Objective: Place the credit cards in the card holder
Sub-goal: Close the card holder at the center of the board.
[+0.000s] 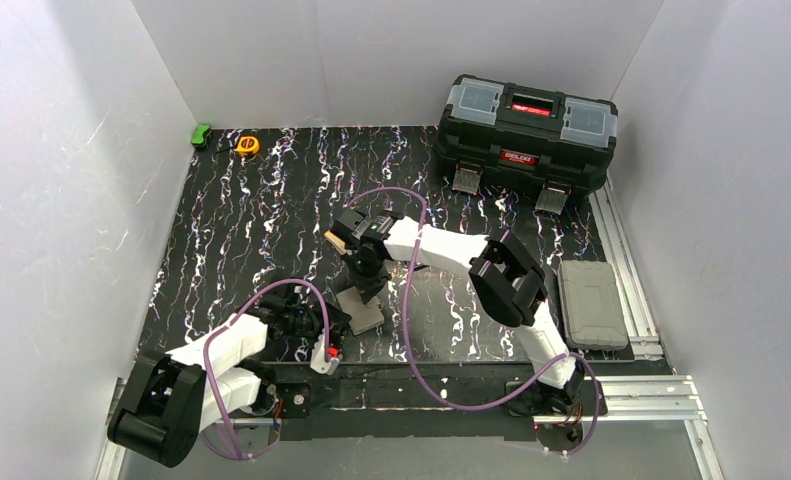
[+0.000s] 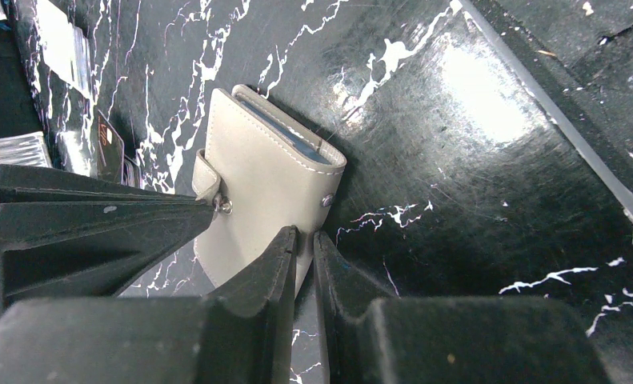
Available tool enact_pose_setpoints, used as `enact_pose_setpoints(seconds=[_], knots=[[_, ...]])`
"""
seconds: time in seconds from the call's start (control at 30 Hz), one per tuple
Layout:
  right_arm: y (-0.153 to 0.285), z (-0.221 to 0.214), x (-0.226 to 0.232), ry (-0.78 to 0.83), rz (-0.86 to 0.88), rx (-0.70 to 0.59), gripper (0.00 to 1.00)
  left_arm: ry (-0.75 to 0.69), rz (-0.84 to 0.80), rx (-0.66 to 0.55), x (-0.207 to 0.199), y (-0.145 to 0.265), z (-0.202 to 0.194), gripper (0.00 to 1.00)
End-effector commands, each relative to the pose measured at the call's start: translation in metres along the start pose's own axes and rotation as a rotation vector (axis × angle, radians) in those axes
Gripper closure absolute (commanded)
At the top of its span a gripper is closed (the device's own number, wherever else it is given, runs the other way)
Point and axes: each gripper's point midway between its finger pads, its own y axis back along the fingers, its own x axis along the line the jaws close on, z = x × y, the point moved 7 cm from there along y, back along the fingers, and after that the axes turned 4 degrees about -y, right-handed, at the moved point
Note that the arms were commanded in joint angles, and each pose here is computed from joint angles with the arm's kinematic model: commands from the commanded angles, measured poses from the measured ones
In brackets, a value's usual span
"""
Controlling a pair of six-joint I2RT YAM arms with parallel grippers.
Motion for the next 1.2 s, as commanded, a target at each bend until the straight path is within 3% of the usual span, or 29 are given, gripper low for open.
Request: enact_pose_setpoints(seconds=[0.0, 1.17], knots=[[-0.005, -0.004, 0.001, 0.012, 0.027, 0.027, 0.99, 0.062, -0.041, -0.016, -0.016, -0.003, 0.004, 0.9], [-0.027, -0.013, 0.01, 0.086, -0.013, 0.081, 0.99, 0.075, -0.043, -0.009, -0.013, -0.003, 0.002, 0.91]])
